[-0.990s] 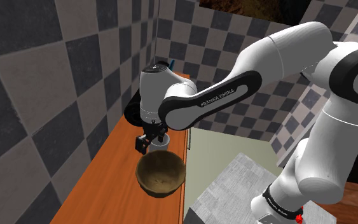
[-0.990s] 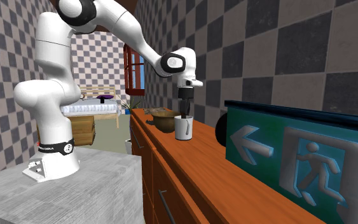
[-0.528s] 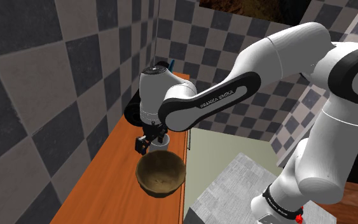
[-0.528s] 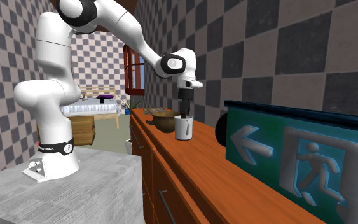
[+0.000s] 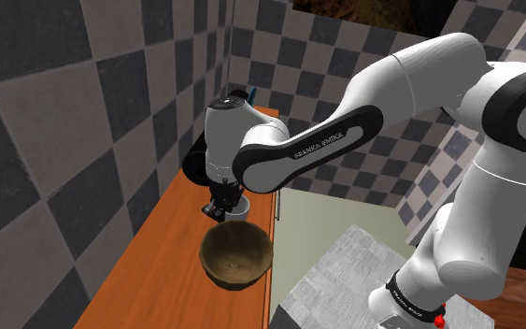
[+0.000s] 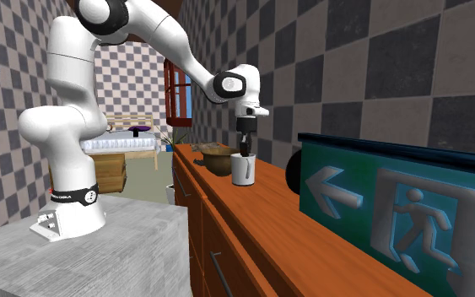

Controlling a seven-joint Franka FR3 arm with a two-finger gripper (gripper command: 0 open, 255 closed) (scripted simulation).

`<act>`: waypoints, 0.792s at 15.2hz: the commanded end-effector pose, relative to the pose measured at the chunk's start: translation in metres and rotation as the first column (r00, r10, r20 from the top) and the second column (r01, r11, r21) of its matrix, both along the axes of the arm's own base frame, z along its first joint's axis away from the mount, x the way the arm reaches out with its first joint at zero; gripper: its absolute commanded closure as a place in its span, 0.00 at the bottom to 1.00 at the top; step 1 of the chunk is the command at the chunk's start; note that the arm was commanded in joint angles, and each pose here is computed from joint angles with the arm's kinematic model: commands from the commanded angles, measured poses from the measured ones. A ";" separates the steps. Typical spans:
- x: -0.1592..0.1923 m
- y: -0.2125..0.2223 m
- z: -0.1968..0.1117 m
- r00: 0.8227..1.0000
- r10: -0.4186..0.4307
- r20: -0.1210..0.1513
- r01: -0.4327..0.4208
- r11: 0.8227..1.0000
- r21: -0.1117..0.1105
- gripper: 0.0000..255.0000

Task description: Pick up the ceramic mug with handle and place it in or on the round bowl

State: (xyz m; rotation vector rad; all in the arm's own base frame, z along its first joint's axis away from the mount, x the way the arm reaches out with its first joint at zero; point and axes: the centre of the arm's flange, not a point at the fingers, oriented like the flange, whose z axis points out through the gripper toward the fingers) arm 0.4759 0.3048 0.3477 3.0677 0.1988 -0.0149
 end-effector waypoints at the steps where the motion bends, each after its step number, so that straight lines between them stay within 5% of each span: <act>1: 0.000 0.000 0.000 1.000 0.000 0.000 0.000 1.000 0.000 1.00; 12: 0.000 0.000 0.053 1.000 0.000 0.000 0.000 1.000 0.000 1.00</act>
